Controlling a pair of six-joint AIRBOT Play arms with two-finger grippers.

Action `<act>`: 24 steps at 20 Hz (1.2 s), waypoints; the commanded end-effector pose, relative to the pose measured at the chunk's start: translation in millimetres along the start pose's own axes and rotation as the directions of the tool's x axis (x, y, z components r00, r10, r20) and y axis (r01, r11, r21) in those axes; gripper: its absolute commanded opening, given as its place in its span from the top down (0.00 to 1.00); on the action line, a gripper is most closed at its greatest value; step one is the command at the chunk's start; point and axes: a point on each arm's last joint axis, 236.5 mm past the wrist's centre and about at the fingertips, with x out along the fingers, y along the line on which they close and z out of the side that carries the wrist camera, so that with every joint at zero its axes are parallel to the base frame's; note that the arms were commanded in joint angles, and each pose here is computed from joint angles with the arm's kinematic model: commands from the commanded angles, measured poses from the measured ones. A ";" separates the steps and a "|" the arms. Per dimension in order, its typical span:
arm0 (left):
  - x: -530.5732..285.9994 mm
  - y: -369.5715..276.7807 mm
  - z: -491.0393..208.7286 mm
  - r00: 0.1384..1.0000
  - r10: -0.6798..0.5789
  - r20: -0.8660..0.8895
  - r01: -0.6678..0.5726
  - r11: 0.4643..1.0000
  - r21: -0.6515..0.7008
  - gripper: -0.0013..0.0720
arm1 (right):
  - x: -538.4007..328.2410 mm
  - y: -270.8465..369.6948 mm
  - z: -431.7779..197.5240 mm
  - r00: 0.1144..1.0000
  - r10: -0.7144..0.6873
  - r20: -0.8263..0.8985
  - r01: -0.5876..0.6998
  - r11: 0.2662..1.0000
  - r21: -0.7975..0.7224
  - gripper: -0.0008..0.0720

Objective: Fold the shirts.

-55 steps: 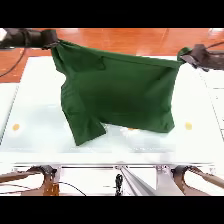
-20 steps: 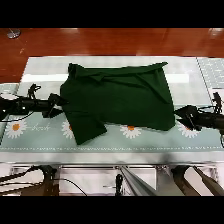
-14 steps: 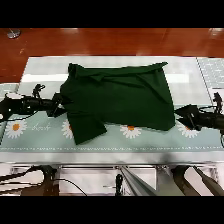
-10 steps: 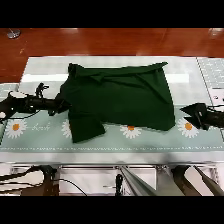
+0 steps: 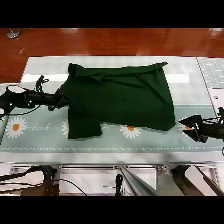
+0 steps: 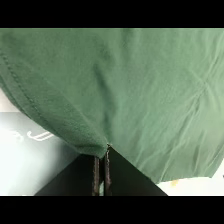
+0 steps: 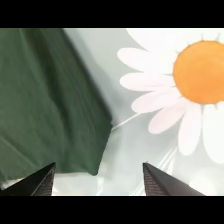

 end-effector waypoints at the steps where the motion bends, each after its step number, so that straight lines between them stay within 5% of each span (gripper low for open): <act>1: -0.8 -1.5 1.1 1.000 -0.001 0.001 0.001 1.000 0.008 0.95 | 22.4 3.8 -8.5 0.998 0.011 -0.067 -0.011 1.000 -0.002 0.13; 9: -3.3 -5.3 -2.7 1.000 -0.012 -0.015 0.012 1.000 0.012 0.95 | 77.7 48.3 -0.3 0.981 -0.014 -0.191 -0.002 0.996 -0.086 0.17; 10: -3.7 -6.2 -2.8 1.000 -0.013 -0.017 0.014 1.000 0.014 0.95 | 81.1 55.0 2.5 0.980 -0.019 -0.197 -0.002 0.994 -0.106 0.38; 11: -4.9 -8.8 -4.2 0.999 -0.020 -0.027 0.020 1.000 0.018 0.95 | 84.0 59.0 3.1 0.977 -0.031 -0.212 0.007 0.993 -0.116 0.72; 12: -7.6 -13.0 -5.4 0.999 -0.030 -0.039 0.031 0.999 0.025 0.95 | 84.8 66.3 2.4 0.972 -0.036 -0.231 0.003 0.990 -0.139 0.95; 16: -63.4 -78.1 35.8 0.988 -0.133 0.075 0.120 0.980 0.162 0.95 | 27.0 160.7 44.9 0.987 0.059 -0.148 -0.103 0.944 -0.313 0.95; 19: -177.5 -199.1 84.9 0.888 -0.328 0.321 0.166 0.882 0.441 0.95 | -87.1 282.0 81.5 0.966 0.232 0.115 -0.125 0.807 -0.577 0.95; 22: -293.9 -296.8 69.0 0.765 -0.441 0.470 0.025 0.748 0.663 0.95 | -218.7 356.0 54.3 0.861 0.382 0.336 0.000 0.660 -0.751 0.95; 24: -351.1 -313.8 41.9 0.718 -0.375 0.586 -0.177 0.716 0.676 0.95 | -289.4 366.4 14.4 0.769 0.442 0.462 0.116 0.614 -0.781 0.95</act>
